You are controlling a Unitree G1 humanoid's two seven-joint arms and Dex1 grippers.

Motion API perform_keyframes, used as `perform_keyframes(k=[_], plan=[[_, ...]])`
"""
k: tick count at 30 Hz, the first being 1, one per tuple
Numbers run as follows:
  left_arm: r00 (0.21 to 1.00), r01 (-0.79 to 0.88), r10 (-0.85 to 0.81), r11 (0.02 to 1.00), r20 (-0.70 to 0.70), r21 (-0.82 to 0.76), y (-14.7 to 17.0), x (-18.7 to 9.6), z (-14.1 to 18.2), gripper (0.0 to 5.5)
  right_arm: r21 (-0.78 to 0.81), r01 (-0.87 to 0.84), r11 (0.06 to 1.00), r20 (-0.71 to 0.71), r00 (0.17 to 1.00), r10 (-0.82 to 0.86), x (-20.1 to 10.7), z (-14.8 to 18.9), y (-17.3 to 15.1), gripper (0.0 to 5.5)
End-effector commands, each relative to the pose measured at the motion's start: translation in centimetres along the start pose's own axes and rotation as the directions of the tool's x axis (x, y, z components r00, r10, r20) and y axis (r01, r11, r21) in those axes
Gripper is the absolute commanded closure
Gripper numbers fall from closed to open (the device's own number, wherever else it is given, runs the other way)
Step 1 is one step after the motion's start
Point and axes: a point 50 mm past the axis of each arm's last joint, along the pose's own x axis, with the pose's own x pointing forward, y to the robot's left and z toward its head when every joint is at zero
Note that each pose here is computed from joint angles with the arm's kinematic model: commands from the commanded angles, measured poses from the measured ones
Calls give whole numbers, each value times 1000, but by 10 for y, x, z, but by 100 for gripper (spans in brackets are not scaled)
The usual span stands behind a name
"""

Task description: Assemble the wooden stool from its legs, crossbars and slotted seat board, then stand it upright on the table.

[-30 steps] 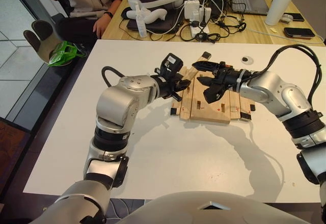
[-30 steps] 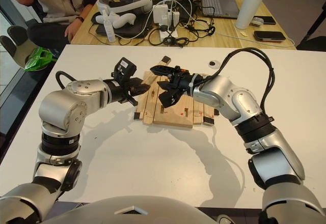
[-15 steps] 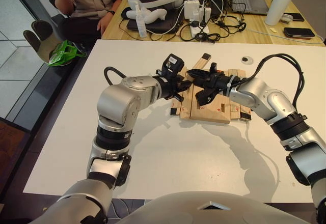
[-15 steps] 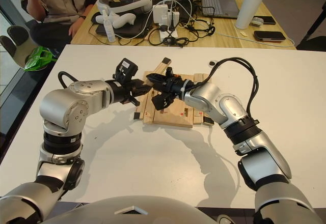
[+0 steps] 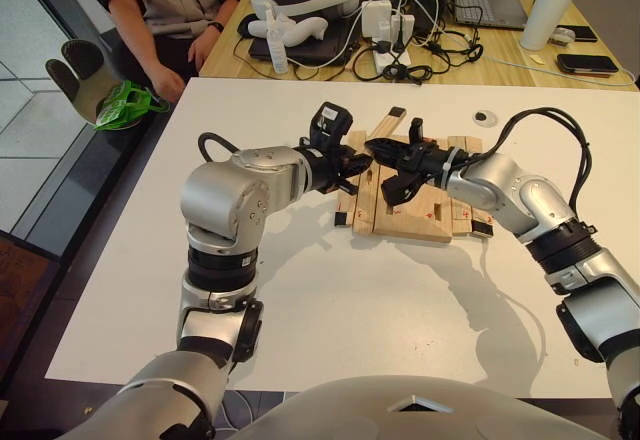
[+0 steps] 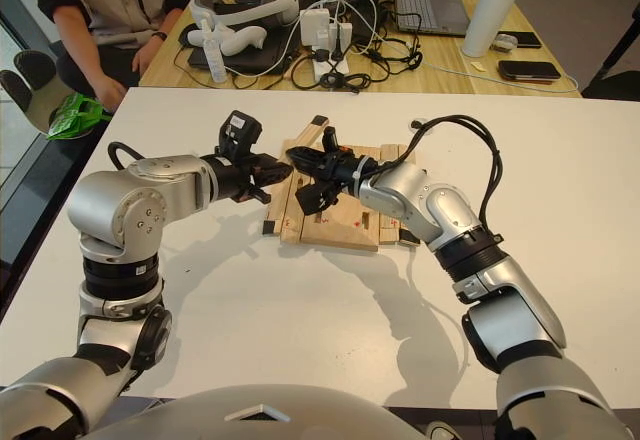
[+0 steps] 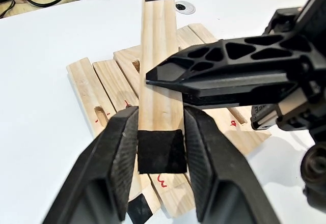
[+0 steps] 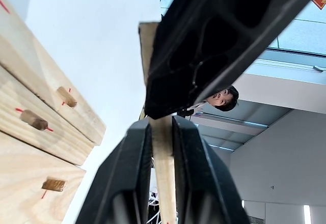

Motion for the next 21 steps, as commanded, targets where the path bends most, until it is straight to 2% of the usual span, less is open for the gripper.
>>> perform_keyframes(k=[1, 4, 7, 9, 12, 14, 15, 16, 17, 18, 21], plan=[[994, 77, -81, 995, 66, 70, -13, -2, 10, 357, 14, -17, 1000, -45, 999, 18, 1, -10, 0, 510], [997, 61, -64, 996, 53, 64, -10, -1, 8, 306, 33, -16, 999, -63, 998, 18, 1, -14, 1, 510], [997, 28, -31, 999, 77, 44, -3, -3, 11, 303, 104, 1, 995, -109, 994, 11, -2, -22, -1, 510], [989, -46, 45, 999, 140, 2, 8, -6, 18, 303, 285, 76, 955, -205, 979, -17, -13, -36, -1, 510], [944, -196, 213, 976, 251, -92, 30, -13, 29, 303, 557, 271, 785, -340, 937, -83, -33, -53, -2, 510], [898, -272, 311, 948, 312, -163, 41, -16, 35, 303, 706, 397, 587, -396, 908, -138, -41, -51, -6, 510], [877, -295, 344, 936, 335, -189, 44, -16, 38, 303, 777, 462, 426, -431, 885, -174, -44, -48, -8, 510], [861, -308, 367, 927, 353, -214, 45, -15, 40, 303, 835, 503, 223, -464, 862, -203, -48, -44, -10, 510], [848, -321, 387, 919, 363, -229, 46, -13, 40, 303, 862, 504, 58, -481, 849, -220, -51, -39, -11, 510], [836, -333, 408, 909, 368, -250, 46, -12, 38, 303, 866, 498, -52, -496, 838, -229, -53, -35, -11, 510], [800, -390, 492, 861, 342, -326, 49, -6, 22, 303, 815, 517, -260, -570, 795, -207, -58, -22, -6, 510]])
